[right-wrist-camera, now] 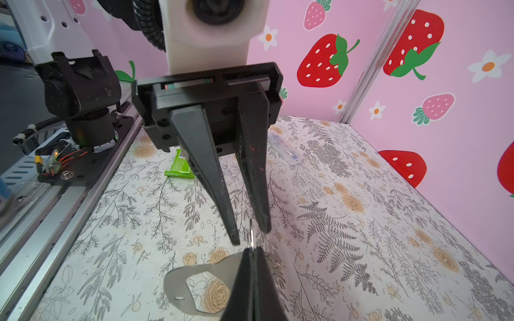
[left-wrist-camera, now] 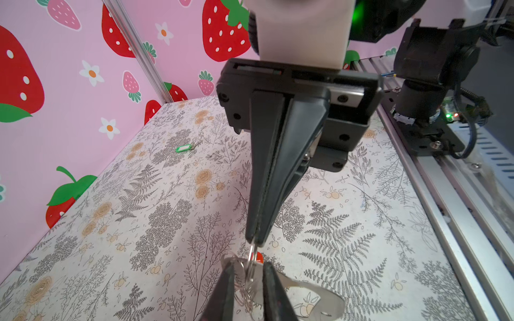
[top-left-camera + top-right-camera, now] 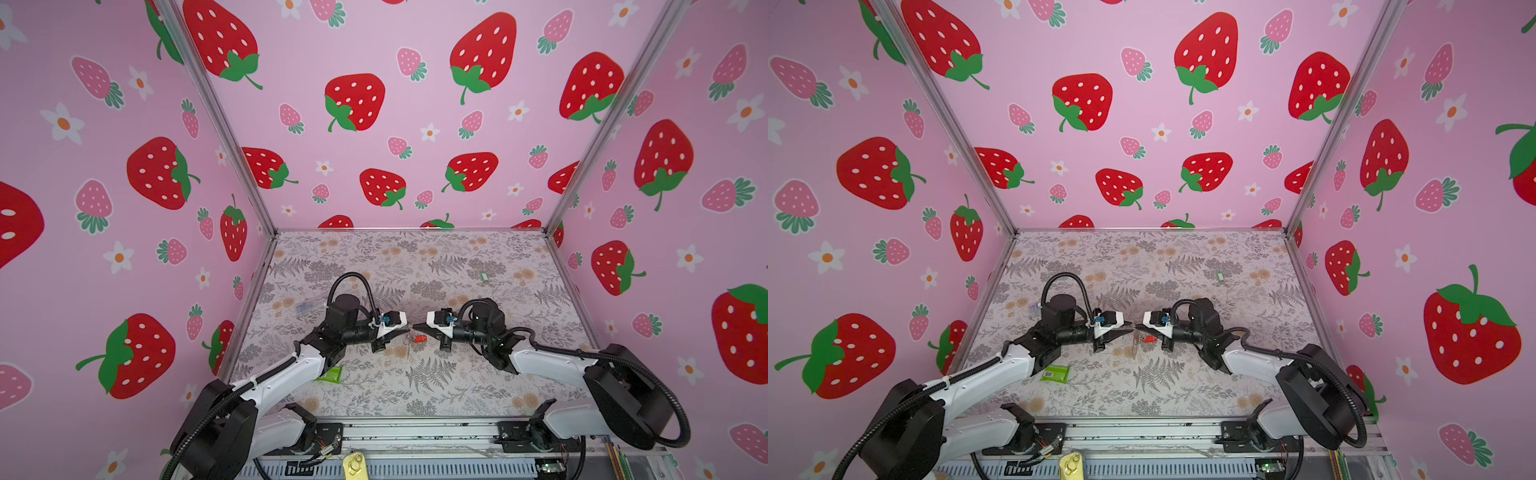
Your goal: Put the keys on the keyring
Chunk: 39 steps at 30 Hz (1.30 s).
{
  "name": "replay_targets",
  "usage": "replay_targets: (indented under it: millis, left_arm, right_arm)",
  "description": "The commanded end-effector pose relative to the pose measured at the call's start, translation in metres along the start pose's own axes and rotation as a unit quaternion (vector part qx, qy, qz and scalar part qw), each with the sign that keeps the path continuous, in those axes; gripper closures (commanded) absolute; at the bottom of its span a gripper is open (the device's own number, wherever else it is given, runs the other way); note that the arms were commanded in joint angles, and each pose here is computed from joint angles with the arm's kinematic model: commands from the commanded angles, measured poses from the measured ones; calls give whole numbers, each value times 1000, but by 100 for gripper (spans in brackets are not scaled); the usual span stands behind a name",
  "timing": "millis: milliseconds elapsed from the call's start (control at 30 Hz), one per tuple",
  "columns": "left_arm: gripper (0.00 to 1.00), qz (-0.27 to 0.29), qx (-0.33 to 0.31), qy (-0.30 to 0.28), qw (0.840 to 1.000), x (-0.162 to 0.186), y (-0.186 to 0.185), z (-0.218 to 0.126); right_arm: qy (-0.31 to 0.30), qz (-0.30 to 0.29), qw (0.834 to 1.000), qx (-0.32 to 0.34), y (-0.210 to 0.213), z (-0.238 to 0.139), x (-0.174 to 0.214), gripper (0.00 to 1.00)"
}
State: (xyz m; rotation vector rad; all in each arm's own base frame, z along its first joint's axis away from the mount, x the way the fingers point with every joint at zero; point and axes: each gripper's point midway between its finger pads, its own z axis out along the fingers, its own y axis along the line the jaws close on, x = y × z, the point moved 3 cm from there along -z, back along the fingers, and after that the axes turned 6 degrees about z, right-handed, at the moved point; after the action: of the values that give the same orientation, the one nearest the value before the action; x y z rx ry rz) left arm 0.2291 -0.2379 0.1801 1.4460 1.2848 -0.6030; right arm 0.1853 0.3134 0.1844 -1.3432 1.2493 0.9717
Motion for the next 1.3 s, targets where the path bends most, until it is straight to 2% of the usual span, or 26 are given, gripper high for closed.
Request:
replay_targets:
  millis: [0, 200, 300, 333, 467, 600, 733, 900, 1267]
  left_arm:
    - [82, -2, 11, -16, 1000, -2, -3, 1]
    - [88, 1, 16, -15, 1000, -4, -2, 2]
    - [97, 7, 14, -10, 1000, -7, 1, 1]
    - [100, 9, 11, -6, 1000, -8, 3, 0]
    - [100, 39, 0, 42, 998, -7, 7, -3]
    - [100, 92, -2, 90, 992, -9, 5, -7]
    - [100, 148, 5, 133, 980, -11, 2, -5]
    - [100, 198, 1, 165, 966, -12, 0, 0]
    - [100, 211, -2, 177, 961, -14, 5, 6]
  right_arm:
    - [-19, -4, 1000, -11, 3, 2, -7, 100]
    - [-21, -1, 1000, -14, 4, 2, -6, 100]
    - [-20, 0, 1000, -15, 4, 3, -6, 100]
    - [-19, 0, 1000, -14, 3, 3, -6, 98]
    - [-1, -16, 1000, 20, -3, -3, -5, 82]
    - [16, -40, 998, 40, -4, -12, -3, 76]
    - [47, -44, 998, 25, -3, -9, 4, 76]
    - [36, -44, 998, 15, -2, -5, -1, 76]
    - [33, -40, 999, -11, 3, 4, 1, 79]
